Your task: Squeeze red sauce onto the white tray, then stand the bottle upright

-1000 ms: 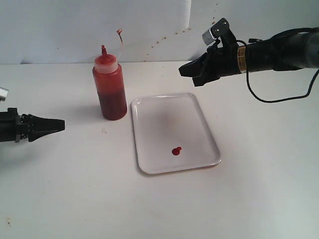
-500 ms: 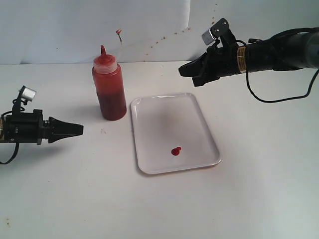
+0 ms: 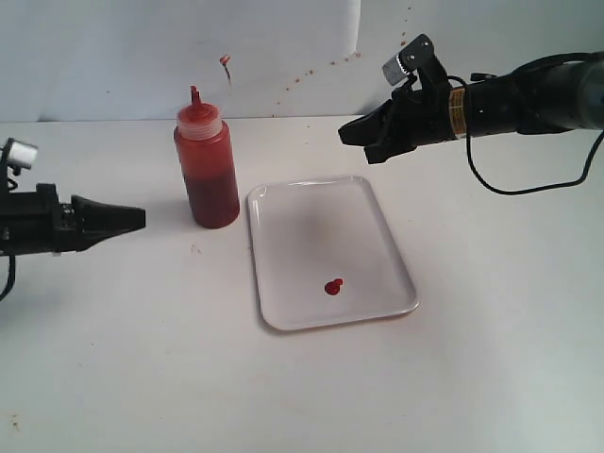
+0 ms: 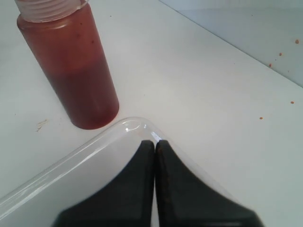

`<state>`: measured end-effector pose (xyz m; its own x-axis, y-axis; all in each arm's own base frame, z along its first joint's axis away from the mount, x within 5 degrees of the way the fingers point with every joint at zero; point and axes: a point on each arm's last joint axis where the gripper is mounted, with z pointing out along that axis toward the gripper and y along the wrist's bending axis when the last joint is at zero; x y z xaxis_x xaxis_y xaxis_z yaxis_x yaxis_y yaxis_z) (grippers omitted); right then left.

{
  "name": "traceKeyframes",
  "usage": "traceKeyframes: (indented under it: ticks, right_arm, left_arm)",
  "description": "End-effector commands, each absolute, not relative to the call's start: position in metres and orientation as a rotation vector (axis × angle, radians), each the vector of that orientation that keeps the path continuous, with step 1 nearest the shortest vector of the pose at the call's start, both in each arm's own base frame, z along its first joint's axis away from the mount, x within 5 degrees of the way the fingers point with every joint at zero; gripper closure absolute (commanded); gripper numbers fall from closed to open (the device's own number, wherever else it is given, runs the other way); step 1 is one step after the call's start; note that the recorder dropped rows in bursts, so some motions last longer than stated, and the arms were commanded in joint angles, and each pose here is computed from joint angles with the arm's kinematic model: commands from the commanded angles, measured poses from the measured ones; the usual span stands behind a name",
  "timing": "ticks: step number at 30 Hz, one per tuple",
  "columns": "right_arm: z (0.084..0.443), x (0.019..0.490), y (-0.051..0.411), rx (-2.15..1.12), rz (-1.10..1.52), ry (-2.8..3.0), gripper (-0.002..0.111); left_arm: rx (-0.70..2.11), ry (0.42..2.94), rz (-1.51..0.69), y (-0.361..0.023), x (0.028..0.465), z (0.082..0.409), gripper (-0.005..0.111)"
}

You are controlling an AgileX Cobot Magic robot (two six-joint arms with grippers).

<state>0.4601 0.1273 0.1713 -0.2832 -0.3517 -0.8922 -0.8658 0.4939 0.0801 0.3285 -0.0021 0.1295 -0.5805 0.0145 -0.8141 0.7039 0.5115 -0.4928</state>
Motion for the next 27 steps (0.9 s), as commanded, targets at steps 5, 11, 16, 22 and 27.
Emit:
traceKeyframes:
  ticks: [5, 11, 16, 22, 27]
  right_arm:
    - [0.175, 0.461, 0.127, -1.002, 0.727, 1.848, 0.108]
    - [0.175, 0.461, 0.127, -1.002, 0.727, 1.848, 0.108]
    - [0.175, 0.461, 0.127, -1.004, 0.725, 1.846, 0.108]
    - [0.175, 0.461, 0.127, -1.004, 0.725, 1.846, 0.108]
    - [0.175, 0.461, 0.127, -1.004, 0.725, 1.846, 0.108]
  left_arm:
    - [0.697, 1.664, -0.844, -0.017, 0.266, 0.235, 0.107]
    - [0.598, 1.477, -0.725, -0.030, 0.202, 0.273, 0.107]
    - [0.579, 1.366, -0.627, -0.040, 0.153, 0.286, 0.107]
    - [0.782, 1.187, -0.525, -0.058, 0.103, 0.301, 0.107]
    - [0.855, 1.046, -0.421, -0.066, 0.071, 0.312, 0.107]
